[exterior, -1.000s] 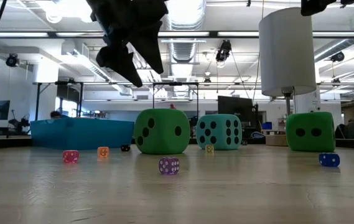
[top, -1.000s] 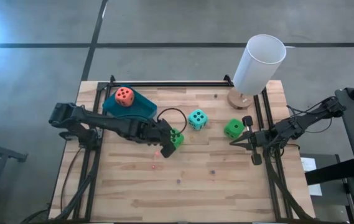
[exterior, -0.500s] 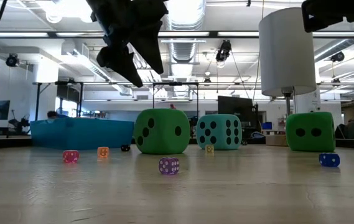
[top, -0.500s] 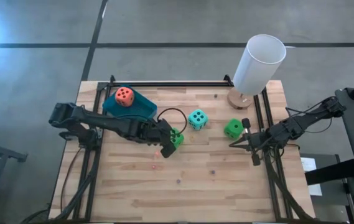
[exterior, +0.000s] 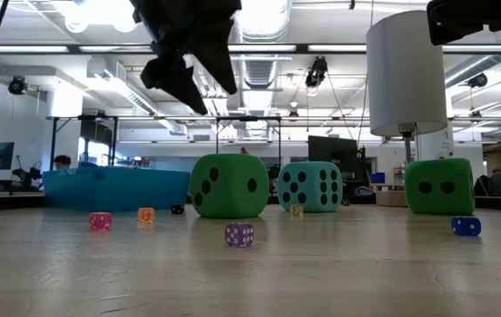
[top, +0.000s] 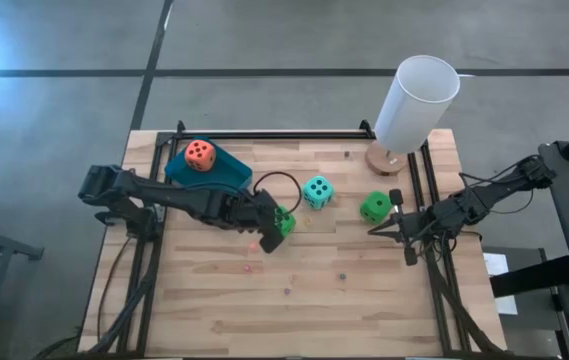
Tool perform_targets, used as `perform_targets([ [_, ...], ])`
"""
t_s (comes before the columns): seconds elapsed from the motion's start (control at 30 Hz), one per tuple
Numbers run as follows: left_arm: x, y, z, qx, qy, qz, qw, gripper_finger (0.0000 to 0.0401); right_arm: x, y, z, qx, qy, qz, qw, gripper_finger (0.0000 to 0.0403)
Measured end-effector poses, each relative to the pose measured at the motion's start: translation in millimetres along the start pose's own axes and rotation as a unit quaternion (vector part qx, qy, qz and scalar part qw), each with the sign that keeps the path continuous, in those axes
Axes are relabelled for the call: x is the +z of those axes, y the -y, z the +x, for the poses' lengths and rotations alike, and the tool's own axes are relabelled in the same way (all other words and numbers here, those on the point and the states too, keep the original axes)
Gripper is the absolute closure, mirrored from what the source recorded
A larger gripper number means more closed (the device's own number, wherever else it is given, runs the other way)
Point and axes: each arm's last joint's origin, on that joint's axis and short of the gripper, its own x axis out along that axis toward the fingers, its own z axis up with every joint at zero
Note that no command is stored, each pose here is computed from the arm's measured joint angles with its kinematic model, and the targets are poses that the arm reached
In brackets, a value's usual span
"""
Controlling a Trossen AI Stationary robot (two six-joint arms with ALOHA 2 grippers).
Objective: Pick & Place Dice
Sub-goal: Put the big green dice on the left into the blue bin
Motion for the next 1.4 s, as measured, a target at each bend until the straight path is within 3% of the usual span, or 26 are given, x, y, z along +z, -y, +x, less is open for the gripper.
perform_targets([
  [0.27, 7.7, 9.2, 6.6, 0.008, -0.010, 0.002, 1.000, 0.0025, 0.1, 0.0, 0.0, 0.000, 0.000, 0.000, 1.000, 0.0394],
  [0.57, 22.2, 10.6, 27.0, 0.072, -0.070, -0.010, 0.995, 0.0026, 0.2, 0.1, 0.0, 0.000, 0.001, 0.000, 1.000, 0.0394],
  [0.97, 28.1, 3.0, 47.7, 0.066, -0.089, -0.034, 0.993, 0.0045, 0.3, 0.0, 0.0, 0.000, 0.001, 0.000, 1.000, 0.0394],
  [1.4, 19.4, -1.9, 64.1, 0.070, -0.100, -0.034, 0.992, 0.0039, 0.3, 0.1, 0.0, 0.000, 0.001, 0.000, 1.000, 0.0394],
])
